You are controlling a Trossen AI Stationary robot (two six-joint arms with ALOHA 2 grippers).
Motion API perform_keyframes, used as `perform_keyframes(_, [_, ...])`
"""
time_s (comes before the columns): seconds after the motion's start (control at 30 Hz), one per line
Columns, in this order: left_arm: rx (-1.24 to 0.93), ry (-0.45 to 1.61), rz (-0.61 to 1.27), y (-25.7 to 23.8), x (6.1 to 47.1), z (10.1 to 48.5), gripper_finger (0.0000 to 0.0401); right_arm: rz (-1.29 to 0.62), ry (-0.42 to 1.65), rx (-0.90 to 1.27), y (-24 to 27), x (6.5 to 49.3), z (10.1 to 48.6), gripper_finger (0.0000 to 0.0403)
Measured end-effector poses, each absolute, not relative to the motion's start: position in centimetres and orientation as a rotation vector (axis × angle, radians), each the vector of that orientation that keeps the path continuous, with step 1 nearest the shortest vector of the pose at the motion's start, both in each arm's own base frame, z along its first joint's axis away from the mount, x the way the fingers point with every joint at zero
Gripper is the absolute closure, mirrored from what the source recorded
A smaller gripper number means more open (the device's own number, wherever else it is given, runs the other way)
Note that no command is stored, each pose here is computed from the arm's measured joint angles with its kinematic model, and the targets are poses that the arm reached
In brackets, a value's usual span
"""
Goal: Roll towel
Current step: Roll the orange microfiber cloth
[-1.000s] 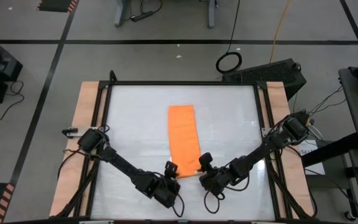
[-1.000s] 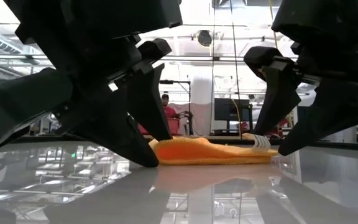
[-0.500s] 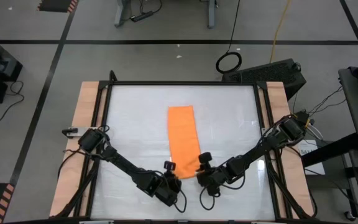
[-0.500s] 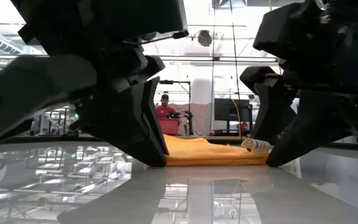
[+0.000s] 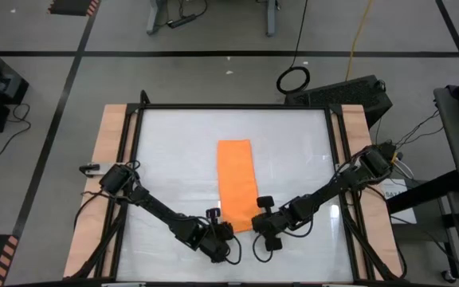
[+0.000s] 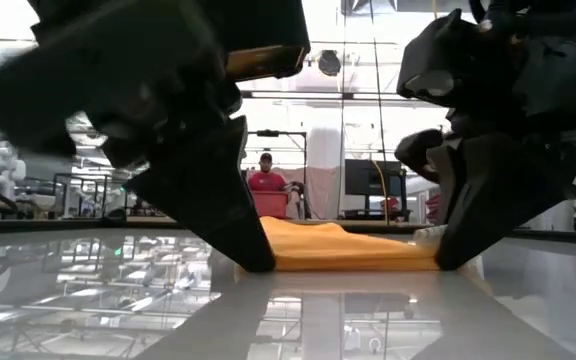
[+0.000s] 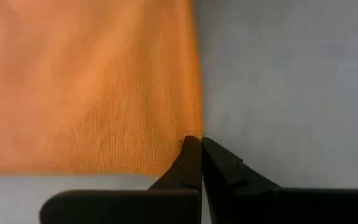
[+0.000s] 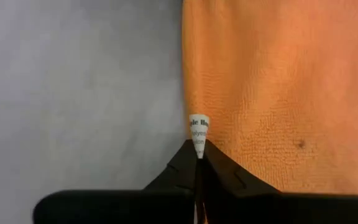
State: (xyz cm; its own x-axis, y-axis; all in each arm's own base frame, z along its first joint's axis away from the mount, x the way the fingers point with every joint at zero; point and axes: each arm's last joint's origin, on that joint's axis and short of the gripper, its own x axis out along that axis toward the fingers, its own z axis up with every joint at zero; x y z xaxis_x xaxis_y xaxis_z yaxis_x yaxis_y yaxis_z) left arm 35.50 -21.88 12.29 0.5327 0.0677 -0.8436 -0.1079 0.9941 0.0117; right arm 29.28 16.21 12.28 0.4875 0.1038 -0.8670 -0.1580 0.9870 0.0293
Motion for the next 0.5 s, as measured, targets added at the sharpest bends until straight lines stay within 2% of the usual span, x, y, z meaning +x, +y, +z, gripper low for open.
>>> perform_keyframes(0.23, [-0.384, 1.037, -0.049, -21.4, 36.9, 13.6, 0.0399, 0.284, 1.149, 0.236, 14.7, 29.7, 13.5, 0.0401])
perform_keyframes(0.5, [-0.547, 1.119, -0.065, -19.7, 37.8, 13.6, 0.04, 0.35, 1.189, 0.374, 13.4, 30.3, 13.6, 0.0402])
